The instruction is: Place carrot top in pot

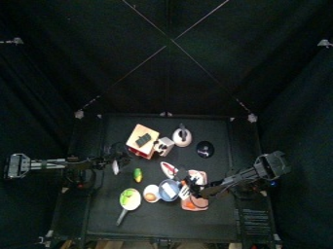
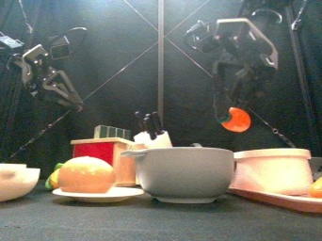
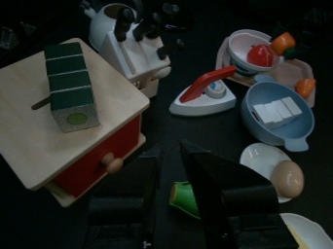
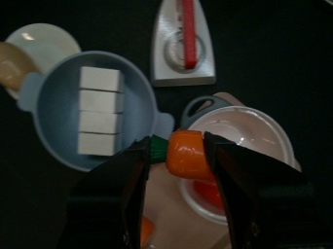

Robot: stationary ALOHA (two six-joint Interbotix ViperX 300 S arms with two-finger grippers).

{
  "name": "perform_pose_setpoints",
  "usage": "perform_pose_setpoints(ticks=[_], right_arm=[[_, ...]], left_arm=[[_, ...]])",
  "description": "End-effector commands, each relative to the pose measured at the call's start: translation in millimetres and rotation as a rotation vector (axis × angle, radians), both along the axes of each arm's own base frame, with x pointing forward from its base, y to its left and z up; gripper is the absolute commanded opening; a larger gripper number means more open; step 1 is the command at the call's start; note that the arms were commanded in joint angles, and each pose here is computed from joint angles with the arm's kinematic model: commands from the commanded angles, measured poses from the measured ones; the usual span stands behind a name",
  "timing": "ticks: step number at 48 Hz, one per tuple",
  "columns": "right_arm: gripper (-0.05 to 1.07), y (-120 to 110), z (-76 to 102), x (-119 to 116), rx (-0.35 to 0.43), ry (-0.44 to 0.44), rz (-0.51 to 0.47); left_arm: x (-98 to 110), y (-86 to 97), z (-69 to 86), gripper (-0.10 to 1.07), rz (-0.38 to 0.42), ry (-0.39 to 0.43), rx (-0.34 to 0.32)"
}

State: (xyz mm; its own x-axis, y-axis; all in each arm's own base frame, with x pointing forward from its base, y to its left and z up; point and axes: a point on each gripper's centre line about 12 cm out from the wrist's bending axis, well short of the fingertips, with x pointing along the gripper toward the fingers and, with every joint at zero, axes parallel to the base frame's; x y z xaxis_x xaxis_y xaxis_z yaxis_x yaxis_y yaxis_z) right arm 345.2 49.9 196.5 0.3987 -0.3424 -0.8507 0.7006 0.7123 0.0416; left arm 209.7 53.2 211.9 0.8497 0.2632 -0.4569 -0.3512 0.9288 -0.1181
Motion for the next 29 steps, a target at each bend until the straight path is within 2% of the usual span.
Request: perform_pose_setpoints(ticks=[1, 14, 29], right_arm=[[0.68, -11, 5.0, -6, 0.001, -0.01, -0.025], [0.72, -24, -10.0, -15, -0.005, 0.036, -0.071], [0.95, -29, -16.3, -13, -0.01, 0.056, -0.085]], left_arm=[[2, 0.7, 2.9, 0.66, 0.004, -0.009, -0.006], [2, 0.6, 2.3, 0.66, 0.006, -0.009, -0.011], [2, 0.6, 2.3, 0.66, 0.005, -0.008, -0.009]])
